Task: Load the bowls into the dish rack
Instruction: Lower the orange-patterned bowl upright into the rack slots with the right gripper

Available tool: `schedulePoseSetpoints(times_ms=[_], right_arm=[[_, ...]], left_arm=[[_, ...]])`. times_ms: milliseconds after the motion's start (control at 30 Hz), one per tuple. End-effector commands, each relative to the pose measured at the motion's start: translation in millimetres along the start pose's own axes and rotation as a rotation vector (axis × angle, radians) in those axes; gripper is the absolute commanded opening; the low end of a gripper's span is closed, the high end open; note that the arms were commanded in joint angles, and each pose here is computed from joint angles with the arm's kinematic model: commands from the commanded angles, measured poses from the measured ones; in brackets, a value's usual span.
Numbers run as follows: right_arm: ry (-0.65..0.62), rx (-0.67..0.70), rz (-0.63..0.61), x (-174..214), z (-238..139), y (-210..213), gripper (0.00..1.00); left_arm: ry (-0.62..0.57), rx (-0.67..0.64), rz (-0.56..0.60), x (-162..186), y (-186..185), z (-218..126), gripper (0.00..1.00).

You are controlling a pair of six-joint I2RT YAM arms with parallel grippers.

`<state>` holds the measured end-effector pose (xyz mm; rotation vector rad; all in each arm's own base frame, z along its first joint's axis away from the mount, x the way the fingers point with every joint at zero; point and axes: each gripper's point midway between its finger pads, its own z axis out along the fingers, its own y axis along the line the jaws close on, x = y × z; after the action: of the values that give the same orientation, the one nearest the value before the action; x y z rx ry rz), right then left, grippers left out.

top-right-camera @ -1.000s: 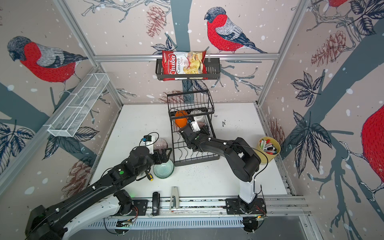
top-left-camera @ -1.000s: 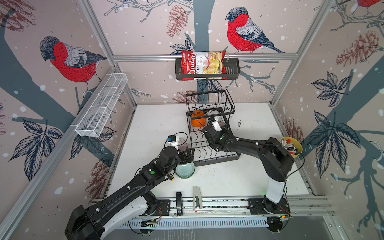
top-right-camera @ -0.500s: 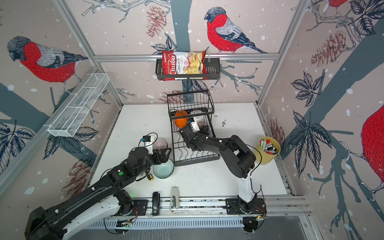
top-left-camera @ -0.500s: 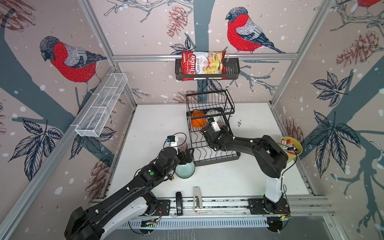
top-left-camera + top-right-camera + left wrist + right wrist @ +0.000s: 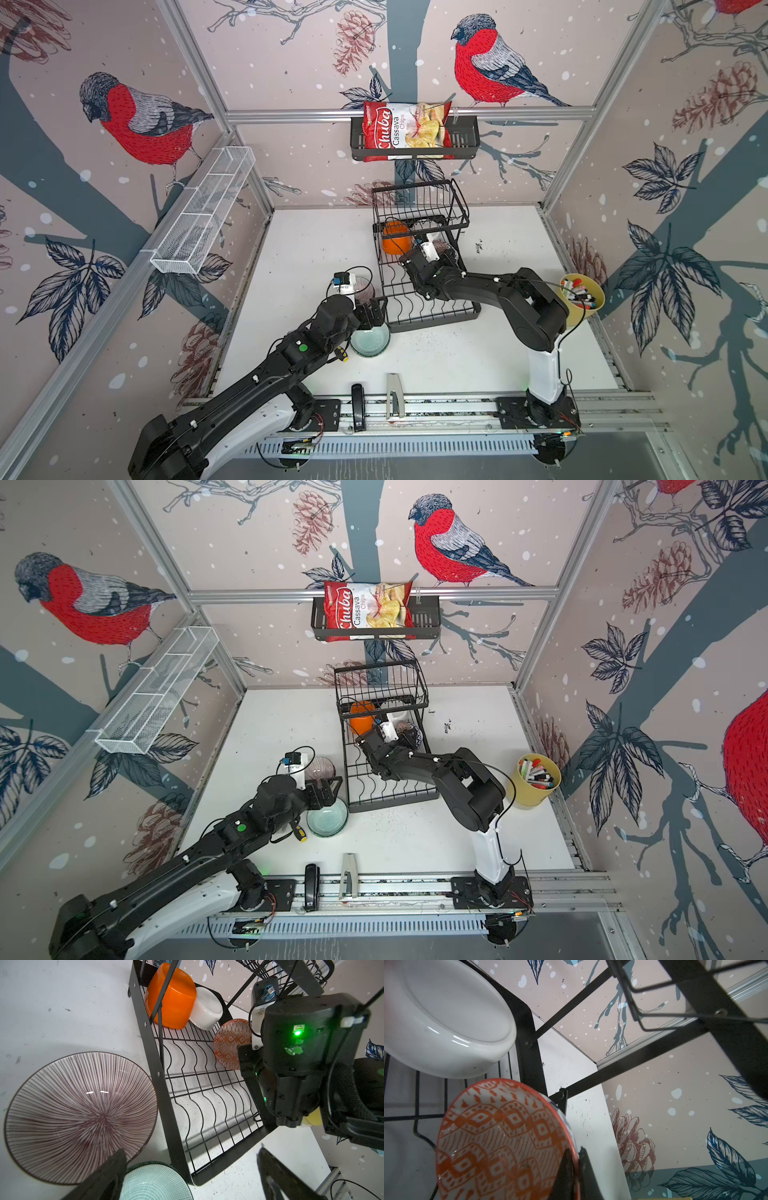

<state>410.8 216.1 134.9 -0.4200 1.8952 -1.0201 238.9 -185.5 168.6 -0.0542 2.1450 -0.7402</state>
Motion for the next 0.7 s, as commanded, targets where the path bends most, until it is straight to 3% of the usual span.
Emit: schedulePoseSetpoints(times_ms=[0,667], right_arm=[[-0.005,0.036,0.008,-5,1,-3,0.0],[-0.017,0.037,-0.063,-5,-3,22,0.0]], left_arm=[[-0.03,0.017,0.0,-7,-4,0,0.97],[-0.032,0.009,-0.003,-7,1,0,0.97]])
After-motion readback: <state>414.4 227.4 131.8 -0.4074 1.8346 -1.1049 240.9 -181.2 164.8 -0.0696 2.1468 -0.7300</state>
